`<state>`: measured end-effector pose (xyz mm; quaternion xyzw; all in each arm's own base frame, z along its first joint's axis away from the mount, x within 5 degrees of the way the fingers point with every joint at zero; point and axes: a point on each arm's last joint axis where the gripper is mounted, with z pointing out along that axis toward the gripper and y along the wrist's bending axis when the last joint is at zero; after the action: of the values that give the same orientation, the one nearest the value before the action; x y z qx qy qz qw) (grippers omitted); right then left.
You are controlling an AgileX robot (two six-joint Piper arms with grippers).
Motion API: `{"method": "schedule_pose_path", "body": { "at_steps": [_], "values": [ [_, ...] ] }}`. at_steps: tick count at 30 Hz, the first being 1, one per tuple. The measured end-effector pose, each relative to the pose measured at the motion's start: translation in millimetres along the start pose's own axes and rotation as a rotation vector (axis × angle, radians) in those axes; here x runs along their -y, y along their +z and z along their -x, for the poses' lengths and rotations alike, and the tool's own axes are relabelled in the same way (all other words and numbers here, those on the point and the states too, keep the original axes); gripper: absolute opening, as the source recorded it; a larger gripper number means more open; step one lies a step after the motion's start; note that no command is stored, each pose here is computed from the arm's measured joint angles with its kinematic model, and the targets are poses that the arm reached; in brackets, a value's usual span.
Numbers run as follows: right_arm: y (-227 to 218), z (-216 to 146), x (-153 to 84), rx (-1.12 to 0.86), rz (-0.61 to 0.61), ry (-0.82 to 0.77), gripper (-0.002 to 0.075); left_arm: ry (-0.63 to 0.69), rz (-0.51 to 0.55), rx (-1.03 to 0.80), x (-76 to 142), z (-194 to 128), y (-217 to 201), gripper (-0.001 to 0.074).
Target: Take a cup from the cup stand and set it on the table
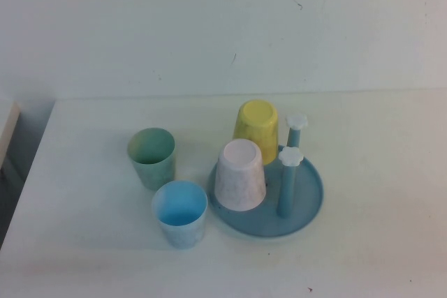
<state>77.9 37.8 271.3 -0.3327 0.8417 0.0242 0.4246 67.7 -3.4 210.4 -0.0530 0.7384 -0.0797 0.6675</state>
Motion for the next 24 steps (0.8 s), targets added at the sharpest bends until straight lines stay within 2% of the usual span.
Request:
{"method": "schedule_pose_path", "body": {
  "at_steps": [8, 13, 24],
  "values": [
    [0.0, 0.0, 0.0, 0.0, 0.0, -0.001, 0.0001, -0.019, 0.033, -0.043, -5.8, -24.8, -8.5, -0.0001],
    [0.0, -0.2, 0.0, -0.002, 0.0, -0.001, 0.0001, -0.023, 0.046, -0.159, -6.9, -36.2, -10.5, -0.0001],
    [0.0, -0.2, 0.0, -0.002, 0.0, -0.001, 0.0001, 0.009, 0.046, -0.183, -7.0, -37.9, -11.0, -0.0001]
  ]
}}
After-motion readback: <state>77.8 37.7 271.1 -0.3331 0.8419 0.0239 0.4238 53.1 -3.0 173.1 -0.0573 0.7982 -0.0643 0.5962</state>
